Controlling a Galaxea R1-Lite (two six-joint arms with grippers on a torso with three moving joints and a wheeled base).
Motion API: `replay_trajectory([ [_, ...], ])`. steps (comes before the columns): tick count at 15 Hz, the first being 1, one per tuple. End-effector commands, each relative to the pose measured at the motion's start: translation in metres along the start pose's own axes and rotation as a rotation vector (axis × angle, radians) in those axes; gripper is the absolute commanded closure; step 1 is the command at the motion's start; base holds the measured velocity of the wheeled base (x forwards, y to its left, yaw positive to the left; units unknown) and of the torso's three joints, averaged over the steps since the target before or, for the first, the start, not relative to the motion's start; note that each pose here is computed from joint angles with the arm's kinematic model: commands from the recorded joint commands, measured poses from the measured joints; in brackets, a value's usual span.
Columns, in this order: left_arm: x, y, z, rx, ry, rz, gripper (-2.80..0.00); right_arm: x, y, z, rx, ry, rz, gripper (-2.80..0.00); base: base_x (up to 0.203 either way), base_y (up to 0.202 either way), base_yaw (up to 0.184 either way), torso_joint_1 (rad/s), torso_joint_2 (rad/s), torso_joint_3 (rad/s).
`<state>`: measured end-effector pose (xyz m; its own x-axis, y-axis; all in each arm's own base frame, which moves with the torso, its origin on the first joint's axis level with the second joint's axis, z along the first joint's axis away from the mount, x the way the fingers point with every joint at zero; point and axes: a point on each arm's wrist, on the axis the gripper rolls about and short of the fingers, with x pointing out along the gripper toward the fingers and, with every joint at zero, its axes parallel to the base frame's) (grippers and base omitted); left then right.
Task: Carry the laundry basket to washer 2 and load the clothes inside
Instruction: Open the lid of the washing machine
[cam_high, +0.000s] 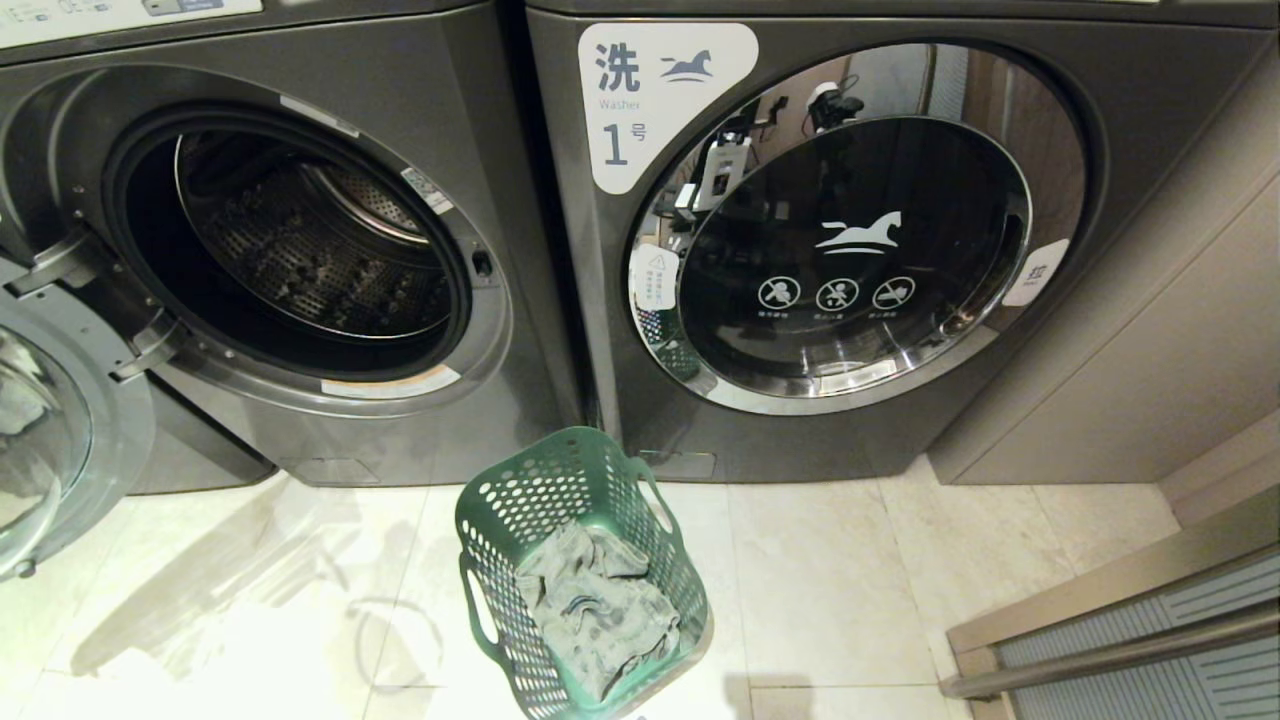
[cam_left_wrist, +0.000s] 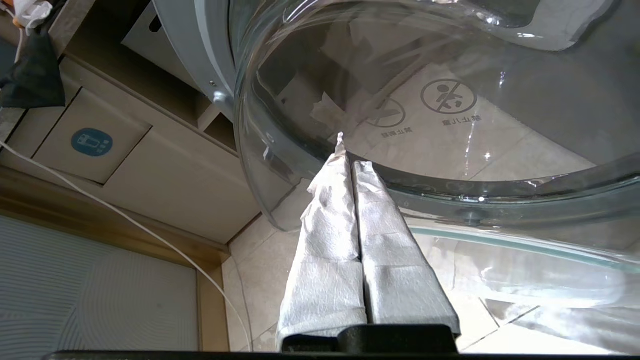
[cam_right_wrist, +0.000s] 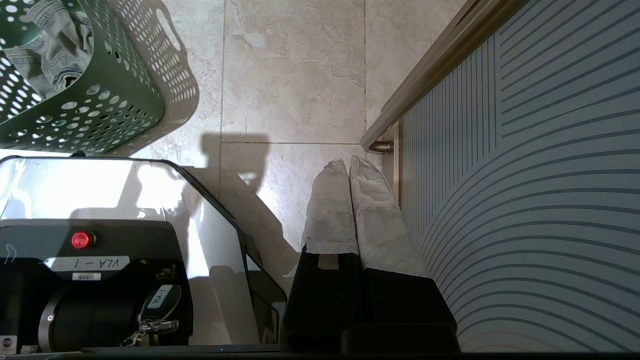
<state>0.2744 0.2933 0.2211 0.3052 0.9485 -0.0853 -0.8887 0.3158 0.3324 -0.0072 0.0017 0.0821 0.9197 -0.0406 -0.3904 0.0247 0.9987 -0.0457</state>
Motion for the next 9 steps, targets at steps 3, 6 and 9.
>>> replay_trajectory([
  [3,-0.002,0.002,0.002,-0.026,-0.004,0.000,0.00,0.000,0.000,0.000,-0.001,0.000,0.000,0.00,0.000,0.000,0.000,0.000,0.00,0.000],
  [6,-0.004,0.003,0.002,-0.030,-0.001,-0.003,0.00,0.000,0.000,0.000,-0.001,0.000,0.000,0.00,0.000,0.000,0.000,0.000,0.00,0.000],
  [9,-0.034,0.013,0.018,-0.029,-0.037,-0.114,0.00,0.000,0.000,0.000,-0.001,0.000,0.000,0.00,0.000,0.000,0.000,0.000,0.00,0.000],
])
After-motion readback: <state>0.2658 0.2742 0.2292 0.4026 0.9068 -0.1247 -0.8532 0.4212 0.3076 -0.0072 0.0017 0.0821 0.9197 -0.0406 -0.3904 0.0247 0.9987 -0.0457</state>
